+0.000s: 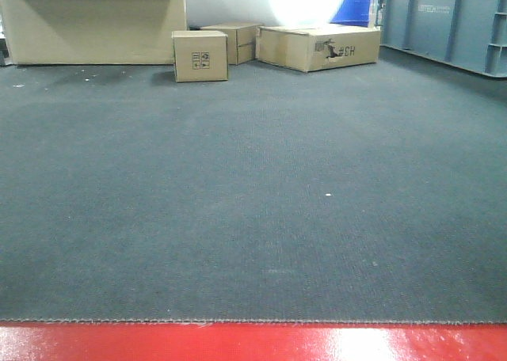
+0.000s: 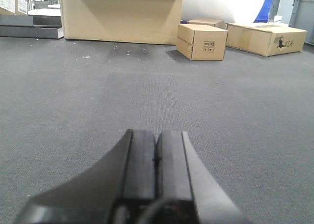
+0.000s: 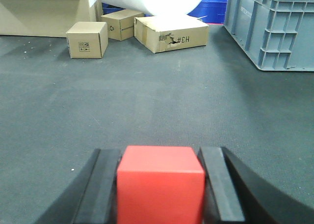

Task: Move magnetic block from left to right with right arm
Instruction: 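Stop at the second table holding the cube in the right gripper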

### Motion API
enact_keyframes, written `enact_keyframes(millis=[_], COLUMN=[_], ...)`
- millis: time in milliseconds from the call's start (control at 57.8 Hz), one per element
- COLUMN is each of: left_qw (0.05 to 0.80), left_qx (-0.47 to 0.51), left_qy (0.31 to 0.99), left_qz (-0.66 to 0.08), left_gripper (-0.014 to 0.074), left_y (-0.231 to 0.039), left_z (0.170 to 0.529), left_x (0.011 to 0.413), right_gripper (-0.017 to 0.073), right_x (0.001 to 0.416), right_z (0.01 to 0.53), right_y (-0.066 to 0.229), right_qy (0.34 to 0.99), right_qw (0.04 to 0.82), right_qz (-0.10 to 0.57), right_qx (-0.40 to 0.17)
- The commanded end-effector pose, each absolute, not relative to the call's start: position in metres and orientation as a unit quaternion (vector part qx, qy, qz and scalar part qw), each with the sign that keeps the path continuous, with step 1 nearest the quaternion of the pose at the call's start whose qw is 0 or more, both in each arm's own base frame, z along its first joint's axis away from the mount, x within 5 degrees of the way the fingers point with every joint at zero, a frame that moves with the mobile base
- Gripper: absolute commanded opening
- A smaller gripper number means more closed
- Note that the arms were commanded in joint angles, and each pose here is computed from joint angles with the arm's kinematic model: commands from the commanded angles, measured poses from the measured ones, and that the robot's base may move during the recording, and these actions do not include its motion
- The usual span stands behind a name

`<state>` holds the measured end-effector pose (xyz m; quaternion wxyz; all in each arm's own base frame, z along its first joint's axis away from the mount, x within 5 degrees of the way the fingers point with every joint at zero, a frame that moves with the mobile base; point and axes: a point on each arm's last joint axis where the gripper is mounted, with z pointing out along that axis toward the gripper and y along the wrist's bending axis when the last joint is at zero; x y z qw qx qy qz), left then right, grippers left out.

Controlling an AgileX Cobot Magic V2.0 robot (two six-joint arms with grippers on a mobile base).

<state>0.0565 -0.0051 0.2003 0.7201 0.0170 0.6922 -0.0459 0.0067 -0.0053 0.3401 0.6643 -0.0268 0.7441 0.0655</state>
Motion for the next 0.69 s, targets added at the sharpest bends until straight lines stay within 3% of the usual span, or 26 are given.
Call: enact_keyframes(millis=[0, 346, 675], left_qw=[0.747, 0.747, 0.747], left_qx=[0.009, 0.009, 0.009], left_qy=[0.662, 0.662, 0.662], left_qz=[-0.048, -0.048, -0.048], left_gripper=[-0.0126, -0.0126, -0.0126], left_y=[-0.004, -0.004, -0.004], left_z=[0.205, 0.205, 0.205], left_x=[0.056, 0.056, 0.056], right_gripper=[0.0202, 0.0202, 0.0202], right_x=[0.008, 0.020, 0.111], right_z=[0.356, 0.382, 0.423], right_y=[-0.005, 0.003, 0.051], right_qy=[0.708, 0.698, 0.764], right_qw=[0.703, 0.708, 0.603], right_qz=[0.059, 0.107, 0.131], right_qx=[-0.032, -0.030, -0.188])
